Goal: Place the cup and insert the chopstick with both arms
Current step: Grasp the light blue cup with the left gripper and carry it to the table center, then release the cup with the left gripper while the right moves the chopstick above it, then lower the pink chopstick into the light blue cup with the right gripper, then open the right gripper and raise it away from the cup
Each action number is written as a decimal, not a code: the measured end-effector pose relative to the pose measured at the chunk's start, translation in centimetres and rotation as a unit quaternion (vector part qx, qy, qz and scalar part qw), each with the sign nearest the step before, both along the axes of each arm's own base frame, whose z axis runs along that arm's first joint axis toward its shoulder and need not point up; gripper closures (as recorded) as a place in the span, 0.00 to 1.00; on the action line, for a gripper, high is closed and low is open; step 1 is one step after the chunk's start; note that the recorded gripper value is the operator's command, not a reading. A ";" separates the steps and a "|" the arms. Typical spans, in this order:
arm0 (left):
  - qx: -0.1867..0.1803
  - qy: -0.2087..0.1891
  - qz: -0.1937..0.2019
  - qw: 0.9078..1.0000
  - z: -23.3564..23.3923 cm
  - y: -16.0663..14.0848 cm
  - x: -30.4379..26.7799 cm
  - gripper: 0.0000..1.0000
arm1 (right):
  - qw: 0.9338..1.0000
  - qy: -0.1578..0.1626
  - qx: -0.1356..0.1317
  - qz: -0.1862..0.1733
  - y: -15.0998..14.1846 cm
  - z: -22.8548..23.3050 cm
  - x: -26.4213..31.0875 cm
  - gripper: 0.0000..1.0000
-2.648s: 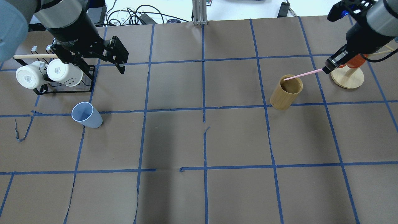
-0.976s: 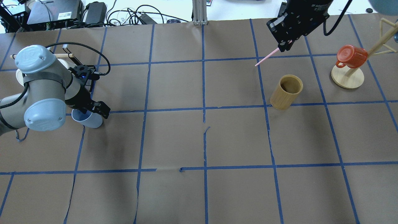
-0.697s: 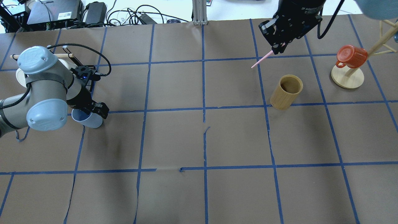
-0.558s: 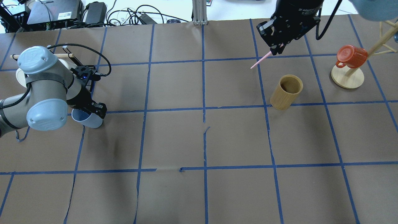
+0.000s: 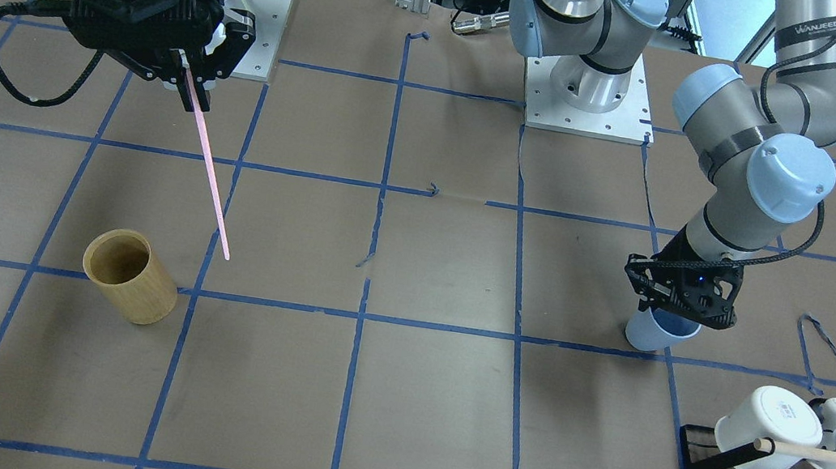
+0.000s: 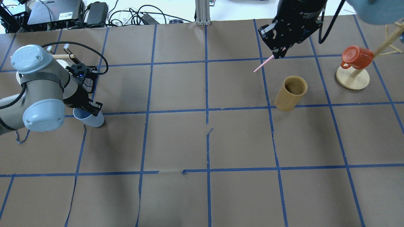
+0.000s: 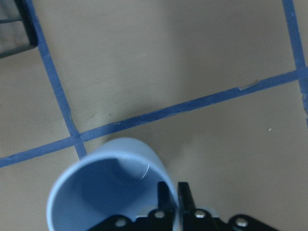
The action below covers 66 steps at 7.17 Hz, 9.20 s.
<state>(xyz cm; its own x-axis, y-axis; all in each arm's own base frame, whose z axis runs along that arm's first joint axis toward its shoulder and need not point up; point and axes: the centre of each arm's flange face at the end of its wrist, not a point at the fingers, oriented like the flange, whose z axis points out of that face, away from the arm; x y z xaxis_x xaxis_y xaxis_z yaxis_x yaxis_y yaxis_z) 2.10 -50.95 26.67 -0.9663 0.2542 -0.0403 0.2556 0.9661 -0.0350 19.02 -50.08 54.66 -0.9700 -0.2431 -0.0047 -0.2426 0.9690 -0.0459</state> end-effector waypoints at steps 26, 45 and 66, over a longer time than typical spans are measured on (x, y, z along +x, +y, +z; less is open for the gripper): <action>0.034 0.054 0.092 0.994 21.1 3.4 -25.5 0.00 | 1.000 0.011 0.000 0.011 -0.1 -0.2 -0.2 1.00; 0.017 0.027 0.141 0.990 25.6 4.4 -15.6 0.00 | 0.999 -0.008 0.049 -0.018 4.2 -14.0 16.4 1.00; -0.003 0.024 0.146 0.989 27.4 2.5 -15.3 0.00 | 0.998 0.003 -0.055 -0.018 -4.0 -1.1 -7.9 0.00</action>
